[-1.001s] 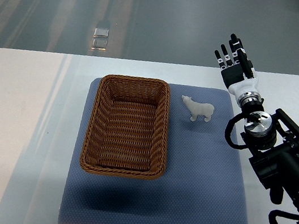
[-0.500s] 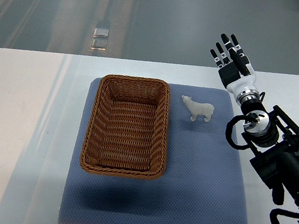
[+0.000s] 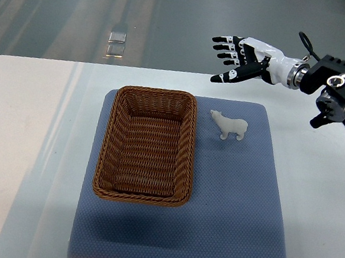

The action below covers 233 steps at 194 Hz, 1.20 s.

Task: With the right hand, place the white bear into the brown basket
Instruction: 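Swing the right hand over the white bear figurine, fingers pointing down, then close the right hand's fingers around the white bear figurine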

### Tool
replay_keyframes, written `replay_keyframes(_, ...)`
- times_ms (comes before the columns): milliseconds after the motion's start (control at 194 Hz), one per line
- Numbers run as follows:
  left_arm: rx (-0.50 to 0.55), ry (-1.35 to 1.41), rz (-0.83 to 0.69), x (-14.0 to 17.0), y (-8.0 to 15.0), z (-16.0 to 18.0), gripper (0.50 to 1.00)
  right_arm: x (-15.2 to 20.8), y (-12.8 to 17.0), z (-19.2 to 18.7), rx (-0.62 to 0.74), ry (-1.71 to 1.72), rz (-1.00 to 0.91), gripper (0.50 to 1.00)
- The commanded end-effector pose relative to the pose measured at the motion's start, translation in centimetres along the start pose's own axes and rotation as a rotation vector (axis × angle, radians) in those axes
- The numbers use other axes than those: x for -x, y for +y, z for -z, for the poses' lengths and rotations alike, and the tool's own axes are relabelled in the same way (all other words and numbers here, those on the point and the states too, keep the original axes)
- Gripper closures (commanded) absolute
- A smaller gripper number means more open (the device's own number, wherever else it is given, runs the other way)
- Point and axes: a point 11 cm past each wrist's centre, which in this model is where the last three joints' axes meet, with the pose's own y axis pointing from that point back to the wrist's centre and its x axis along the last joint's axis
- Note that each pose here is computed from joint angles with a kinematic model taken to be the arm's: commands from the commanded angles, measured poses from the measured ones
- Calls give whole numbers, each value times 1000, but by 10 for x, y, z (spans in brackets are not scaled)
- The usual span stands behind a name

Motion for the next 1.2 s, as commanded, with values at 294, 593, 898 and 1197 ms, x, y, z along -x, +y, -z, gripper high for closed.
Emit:
replay_keyframes(294,2,-2,2,1,0,-1,500,-12,9,16,329,399,29,572)
replay_keyframes(593,1,-2,12,1,0,-1,500,18,-12,-12,337,377,5,576)
replay_keyframes(898,2,-1,15,2,0,-1,500,42,-22,-42,364,373,-7,613)
replay_keyframes(1197,1,-2,15,2,0,-1,500,55,-25,-61,387,393,-7,668)
